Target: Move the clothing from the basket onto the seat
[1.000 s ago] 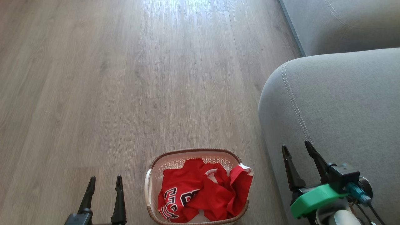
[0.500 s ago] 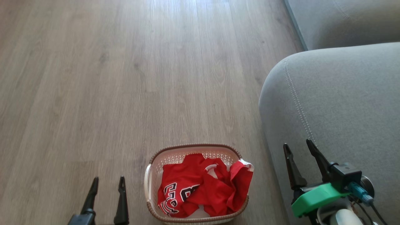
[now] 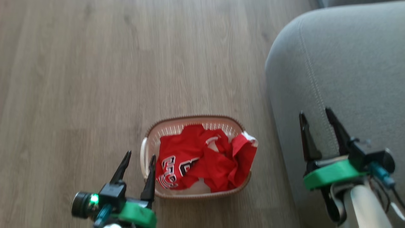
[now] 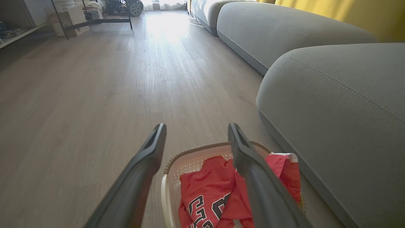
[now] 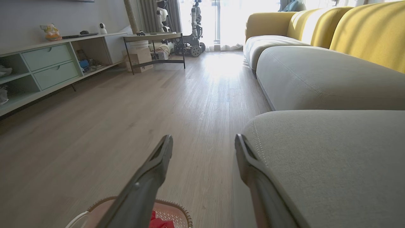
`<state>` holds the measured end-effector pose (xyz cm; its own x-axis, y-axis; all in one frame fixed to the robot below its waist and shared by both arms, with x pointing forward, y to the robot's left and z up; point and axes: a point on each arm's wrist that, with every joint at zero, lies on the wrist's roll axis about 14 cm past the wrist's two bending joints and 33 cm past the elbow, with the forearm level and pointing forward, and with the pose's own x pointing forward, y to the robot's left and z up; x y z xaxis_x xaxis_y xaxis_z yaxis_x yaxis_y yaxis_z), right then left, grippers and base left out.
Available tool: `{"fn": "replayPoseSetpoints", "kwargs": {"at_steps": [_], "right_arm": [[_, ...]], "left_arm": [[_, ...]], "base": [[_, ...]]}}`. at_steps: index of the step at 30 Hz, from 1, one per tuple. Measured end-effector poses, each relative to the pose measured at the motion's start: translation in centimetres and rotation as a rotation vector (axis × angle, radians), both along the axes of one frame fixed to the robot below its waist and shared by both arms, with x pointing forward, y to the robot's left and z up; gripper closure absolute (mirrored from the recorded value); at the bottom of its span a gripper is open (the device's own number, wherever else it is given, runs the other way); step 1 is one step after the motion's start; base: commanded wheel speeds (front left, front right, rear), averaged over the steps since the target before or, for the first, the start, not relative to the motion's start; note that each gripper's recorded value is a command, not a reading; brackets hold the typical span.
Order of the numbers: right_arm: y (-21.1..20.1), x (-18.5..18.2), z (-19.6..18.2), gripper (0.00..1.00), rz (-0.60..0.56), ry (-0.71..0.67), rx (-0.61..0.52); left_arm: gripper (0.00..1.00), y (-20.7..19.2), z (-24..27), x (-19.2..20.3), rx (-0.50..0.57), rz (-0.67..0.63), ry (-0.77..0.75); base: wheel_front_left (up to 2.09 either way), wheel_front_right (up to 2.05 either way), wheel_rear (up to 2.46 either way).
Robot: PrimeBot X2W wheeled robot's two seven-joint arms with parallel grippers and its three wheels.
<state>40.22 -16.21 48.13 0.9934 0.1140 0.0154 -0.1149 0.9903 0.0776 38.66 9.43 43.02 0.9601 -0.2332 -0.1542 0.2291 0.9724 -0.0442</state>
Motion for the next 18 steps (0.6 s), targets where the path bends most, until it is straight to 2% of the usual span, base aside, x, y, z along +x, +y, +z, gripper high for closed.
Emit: {"fn": "replayPoseSetpoints", "kwargs": {"at_steps": [6, 18], "right_arm": [[-0.6, 3.1, -0.6, 0.00, -0.013, -0.008, -0.018], [-1.8, 7.1, -5.2, 0.00, -0.036, 0.061, -0.056]], "left_arm": [[0.00, -3.4, -5.2, 1.6, 0.028, -0.147, 0.141], [0.00, -8.8, -15.9, 3.2, 0.135, -0.428, 0.396]], "base": [[0.00, 0.00, 0.00], [0.00, 0.00, 0.00]]}}
